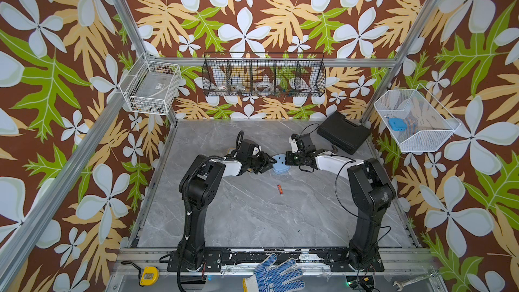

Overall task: Insert the battery into the alarm
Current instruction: Remove the cover from the alarm.

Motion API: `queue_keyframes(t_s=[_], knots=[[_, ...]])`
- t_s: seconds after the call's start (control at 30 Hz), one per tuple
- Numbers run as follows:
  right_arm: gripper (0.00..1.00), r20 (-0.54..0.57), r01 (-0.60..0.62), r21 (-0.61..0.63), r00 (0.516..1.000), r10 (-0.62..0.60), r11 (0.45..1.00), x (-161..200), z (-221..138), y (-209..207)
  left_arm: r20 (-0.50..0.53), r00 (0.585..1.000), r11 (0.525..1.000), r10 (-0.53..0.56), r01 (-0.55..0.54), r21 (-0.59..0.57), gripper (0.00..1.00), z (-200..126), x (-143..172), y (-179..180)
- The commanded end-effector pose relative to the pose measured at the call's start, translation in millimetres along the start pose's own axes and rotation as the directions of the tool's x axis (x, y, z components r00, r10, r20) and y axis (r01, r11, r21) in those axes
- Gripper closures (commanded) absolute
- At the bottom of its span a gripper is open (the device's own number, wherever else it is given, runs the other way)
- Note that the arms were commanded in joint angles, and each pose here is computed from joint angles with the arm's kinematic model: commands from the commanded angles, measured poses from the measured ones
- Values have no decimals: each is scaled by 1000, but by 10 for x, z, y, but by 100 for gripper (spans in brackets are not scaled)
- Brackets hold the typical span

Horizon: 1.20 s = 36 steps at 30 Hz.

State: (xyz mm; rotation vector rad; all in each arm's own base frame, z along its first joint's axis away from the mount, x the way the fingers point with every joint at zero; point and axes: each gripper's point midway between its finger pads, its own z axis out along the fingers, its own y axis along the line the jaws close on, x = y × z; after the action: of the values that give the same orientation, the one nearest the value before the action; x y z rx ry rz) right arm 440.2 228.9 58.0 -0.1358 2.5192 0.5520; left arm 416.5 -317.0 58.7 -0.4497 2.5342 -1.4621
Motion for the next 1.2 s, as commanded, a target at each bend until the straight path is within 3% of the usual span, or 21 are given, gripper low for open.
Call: queue_keyframes(t_s=[0.0, 0.67, 1.0, 1.17], knots=[[100, -197, -35, -102, 980, 14, 994, 465, -48, 197, -3, 1000, 1000, 7, -7, 13, 57, 44, 18, -21], [100, -104, 18, 76, 995, -10, 997, 161, -363, -7, 13, 1000, 999, -5, 5, -33, 59, 6, 13, 66], [100, -40, -20, 26, 999, 21, 999, 46, -563, -51, 19, 1000, 999, -5, 5, -36, 60, -6, -1, 66], [100, -65, -10, 17, 998, 11, 1000, 121, -536, -82, 19, 1000, 999, -1, 1, -34, 60, -9, 1, 54]])
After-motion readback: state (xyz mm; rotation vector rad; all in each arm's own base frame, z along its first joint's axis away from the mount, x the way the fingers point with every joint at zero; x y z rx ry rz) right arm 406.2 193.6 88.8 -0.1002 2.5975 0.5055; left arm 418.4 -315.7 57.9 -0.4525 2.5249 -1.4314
